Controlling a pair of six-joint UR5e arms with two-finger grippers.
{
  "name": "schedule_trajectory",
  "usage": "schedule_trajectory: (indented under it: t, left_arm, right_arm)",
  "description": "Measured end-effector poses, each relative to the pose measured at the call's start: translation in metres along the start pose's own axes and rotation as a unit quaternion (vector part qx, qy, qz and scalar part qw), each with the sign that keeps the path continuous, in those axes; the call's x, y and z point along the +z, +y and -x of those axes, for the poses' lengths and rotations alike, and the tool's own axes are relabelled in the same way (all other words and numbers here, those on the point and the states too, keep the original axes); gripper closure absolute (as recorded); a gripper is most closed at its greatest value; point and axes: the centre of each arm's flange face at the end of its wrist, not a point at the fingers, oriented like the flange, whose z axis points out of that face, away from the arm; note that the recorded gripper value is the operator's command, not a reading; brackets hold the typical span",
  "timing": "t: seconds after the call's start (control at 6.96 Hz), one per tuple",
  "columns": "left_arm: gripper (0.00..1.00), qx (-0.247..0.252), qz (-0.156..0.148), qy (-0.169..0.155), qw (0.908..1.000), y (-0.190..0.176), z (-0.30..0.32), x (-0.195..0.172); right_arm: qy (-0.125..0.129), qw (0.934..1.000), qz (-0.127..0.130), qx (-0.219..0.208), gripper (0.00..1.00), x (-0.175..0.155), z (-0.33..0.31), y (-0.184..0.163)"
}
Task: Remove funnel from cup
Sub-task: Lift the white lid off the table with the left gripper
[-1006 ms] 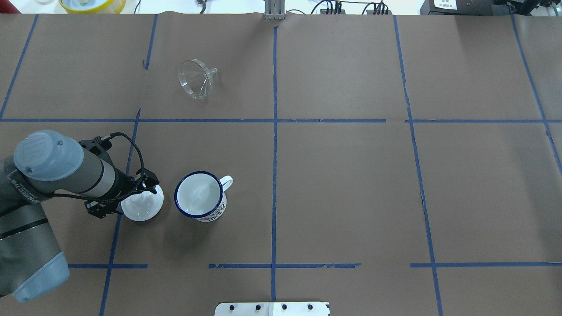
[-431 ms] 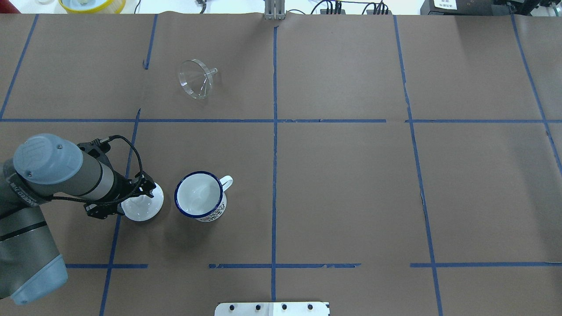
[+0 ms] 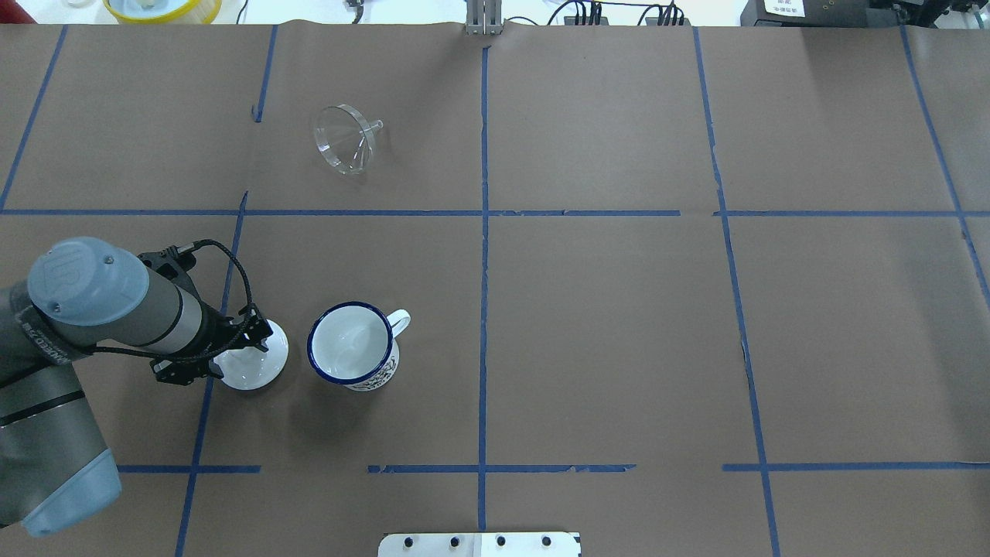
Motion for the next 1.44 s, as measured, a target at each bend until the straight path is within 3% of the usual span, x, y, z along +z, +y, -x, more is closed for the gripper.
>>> schedule_trajectory:
  t: [0.29,1.15,1.29,1.44]
  left_arm:
    - [0.48,0.001,0.0,0.0,1.0,0.0,0.0,0.0]
    - [0.42,-0.001,-0.025,0.01,0.9996,-0.008,-0.002,-0.008]
    - [0.45,-0.001,-0.033,0.01,0.9994,-0.011,-0.001,-0.007]
    - [0.58,-0.002,-0.036,0.008,0.9993,-0.012,0.0,-0.006]
  right_arm:
    - [0.0,1.0,0.0,0.0,0.0,0.0,0.0,0.0]
    - [0.0,1.0,0.0,0.0,0.0,0.0,0.0,0.0]
    - [0.0,1.0,0.0,0.0,0.0,0.0,0.0,0.0]
    - [0.0,1.0,0.0,0.0,0.0,0.0,0.0,0.0]
